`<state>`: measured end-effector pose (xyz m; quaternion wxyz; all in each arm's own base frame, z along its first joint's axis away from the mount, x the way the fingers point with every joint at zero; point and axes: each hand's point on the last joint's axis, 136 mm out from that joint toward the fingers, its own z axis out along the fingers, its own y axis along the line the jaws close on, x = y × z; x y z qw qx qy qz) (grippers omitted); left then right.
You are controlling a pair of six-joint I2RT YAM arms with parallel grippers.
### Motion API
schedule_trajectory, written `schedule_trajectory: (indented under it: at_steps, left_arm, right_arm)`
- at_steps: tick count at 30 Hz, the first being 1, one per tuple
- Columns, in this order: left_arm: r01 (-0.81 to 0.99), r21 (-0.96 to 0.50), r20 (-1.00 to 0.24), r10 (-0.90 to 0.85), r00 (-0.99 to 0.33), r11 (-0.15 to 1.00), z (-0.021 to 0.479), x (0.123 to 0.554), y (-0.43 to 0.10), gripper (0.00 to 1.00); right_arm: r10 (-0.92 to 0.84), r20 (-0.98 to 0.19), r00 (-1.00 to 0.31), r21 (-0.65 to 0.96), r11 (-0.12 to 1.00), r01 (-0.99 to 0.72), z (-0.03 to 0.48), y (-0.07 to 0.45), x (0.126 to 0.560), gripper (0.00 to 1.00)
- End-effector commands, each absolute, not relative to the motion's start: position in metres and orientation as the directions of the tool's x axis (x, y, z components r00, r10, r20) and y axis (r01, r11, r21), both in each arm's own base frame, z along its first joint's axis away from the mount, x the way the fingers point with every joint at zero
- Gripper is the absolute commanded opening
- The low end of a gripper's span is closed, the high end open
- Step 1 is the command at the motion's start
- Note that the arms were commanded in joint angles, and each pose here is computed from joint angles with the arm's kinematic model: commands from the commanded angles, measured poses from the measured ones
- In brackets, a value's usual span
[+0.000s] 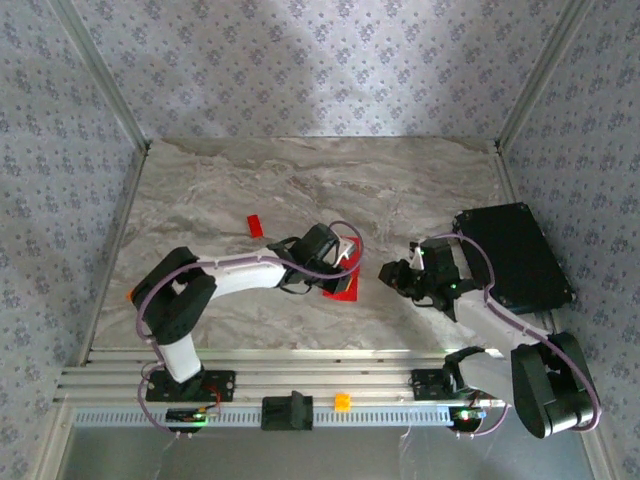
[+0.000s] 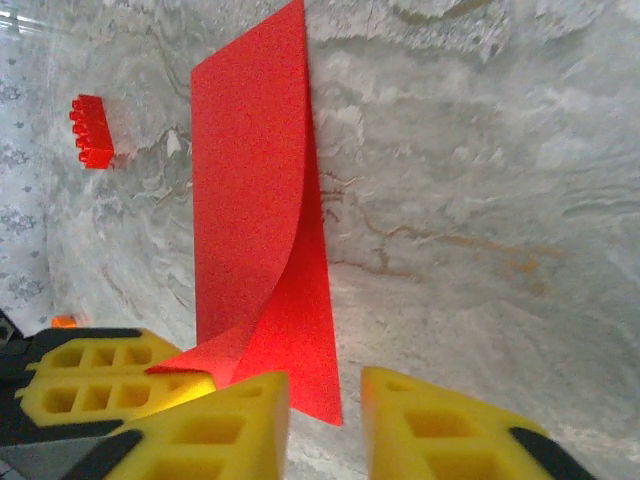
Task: Fold a paper plane with a square sheet of paper (pick it up from the middle)
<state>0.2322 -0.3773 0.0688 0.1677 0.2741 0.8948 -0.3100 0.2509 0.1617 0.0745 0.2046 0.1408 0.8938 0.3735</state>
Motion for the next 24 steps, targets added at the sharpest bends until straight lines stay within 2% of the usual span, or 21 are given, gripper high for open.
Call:
schedule_trajectory:
  at_steps: [1,10,16,24]
  left_arm:
    - [0.570,-0.514,-0.483,0.333,-0.810,0.641,0.084,0.241,-0.392,0.00]
    - [0.533,-0.452,-0.477,0.312,-0.822,0.716,0.078,0.250,-0.369,0.00]
    - [0.542,-0.438,-0.468,0.333,-0.819,0.718,0.075,0.247,-0.365,0.00]
    - [0.543,-0.448,-0.464,0.335,-0.820,0.710,0.076,0.246,-0.367,0.00]
  right_arm:
    - [0.382,-0.242,-0.892,0.731,0.677,0.092,0.071,0.169,0.245,0.21]
    - [0.322,-0.212,-0.923,0.740,0.670,0.064,0.061,0.205,0.239,0.07]
    - [0.287,-0.203,-0.936,0.732,0.680,0.050,0.051,0.230,0.238,0.05]
    - [0.268,-0.172,-0.948,0.686,0.723,0.080,0.027,0.229,0.236,0.05]
